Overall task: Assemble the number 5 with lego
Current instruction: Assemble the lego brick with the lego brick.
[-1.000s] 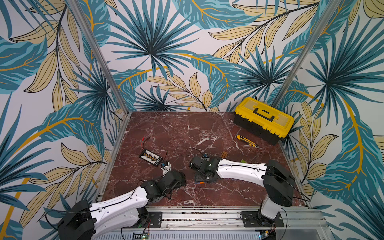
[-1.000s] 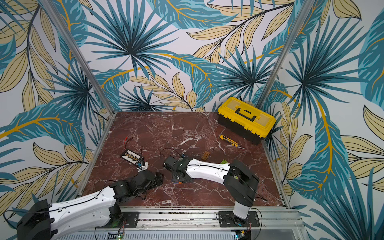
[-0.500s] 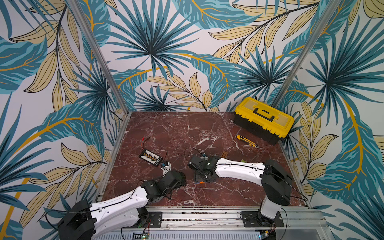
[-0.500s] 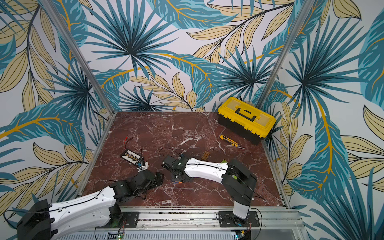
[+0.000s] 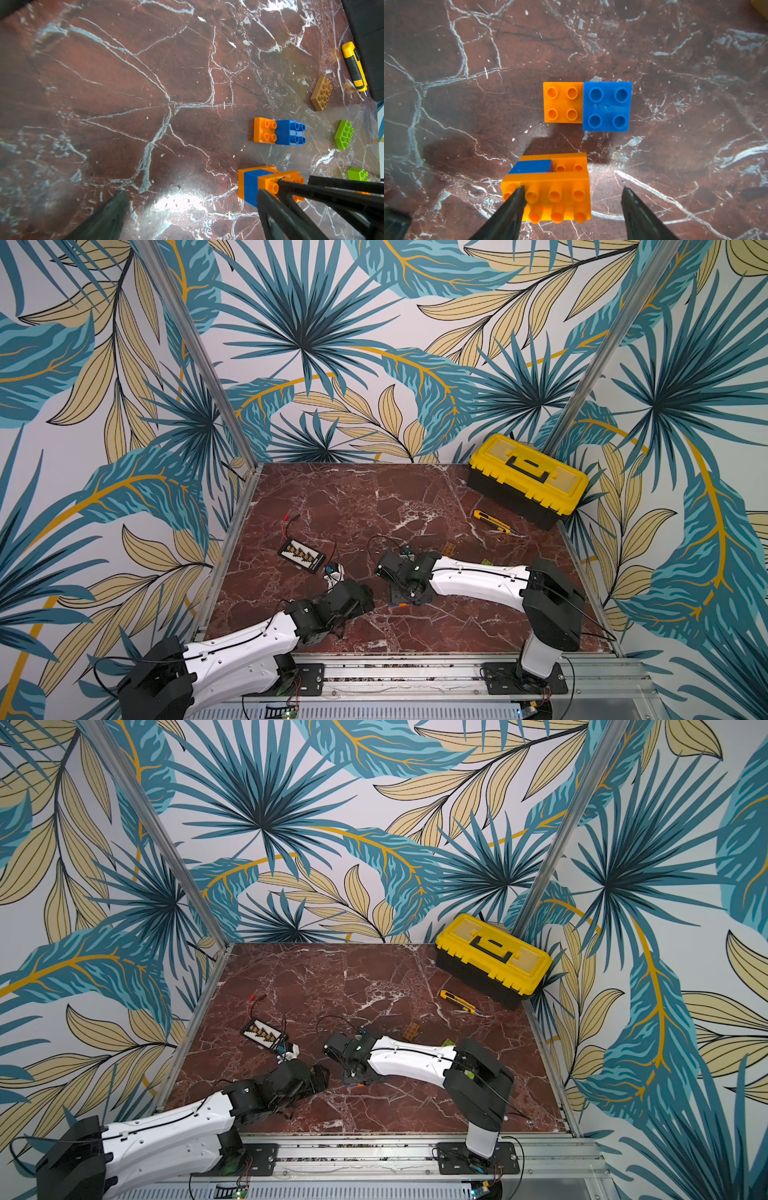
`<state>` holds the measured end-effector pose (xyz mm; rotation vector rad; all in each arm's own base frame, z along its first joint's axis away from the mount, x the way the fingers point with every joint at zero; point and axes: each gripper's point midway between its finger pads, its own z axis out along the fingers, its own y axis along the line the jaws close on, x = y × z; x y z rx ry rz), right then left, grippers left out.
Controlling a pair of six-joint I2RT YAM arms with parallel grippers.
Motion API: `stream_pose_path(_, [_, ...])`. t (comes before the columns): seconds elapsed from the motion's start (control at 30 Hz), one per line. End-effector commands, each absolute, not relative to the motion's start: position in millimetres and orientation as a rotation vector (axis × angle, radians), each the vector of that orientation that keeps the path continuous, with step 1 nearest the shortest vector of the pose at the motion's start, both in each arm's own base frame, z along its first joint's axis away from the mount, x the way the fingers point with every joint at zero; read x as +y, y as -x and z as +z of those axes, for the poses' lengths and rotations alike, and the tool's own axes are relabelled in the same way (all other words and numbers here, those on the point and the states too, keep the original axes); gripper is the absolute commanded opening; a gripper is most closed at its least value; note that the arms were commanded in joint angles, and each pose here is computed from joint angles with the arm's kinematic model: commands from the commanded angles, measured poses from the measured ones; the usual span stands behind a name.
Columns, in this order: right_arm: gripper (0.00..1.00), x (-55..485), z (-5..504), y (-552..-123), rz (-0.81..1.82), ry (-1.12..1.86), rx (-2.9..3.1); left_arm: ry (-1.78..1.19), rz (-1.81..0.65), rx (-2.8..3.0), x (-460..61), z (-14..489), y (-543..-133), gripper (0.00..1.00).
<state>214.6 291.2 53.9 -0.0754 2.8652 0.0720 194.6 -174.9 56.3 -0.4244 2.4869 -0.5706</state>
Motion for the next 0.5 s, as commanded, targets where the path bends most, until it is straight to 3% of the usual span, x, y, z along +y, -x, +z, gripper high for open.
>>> stream_pose_path(0.0, [0.74, 276.2, 51.7, -203.6, -0.027, 0.132, 2.903, 0.413, -0.609, 2.460, -182.9, 69.8, -201.5, 1.00])
stream_pose_path(0.47, [0.73, 273.5, 27.5, -193.4, -0.091, 0.180, 2.979, 0.413, -0.609, 2.463, -182.8, 69.1, -200.9, 1.00])
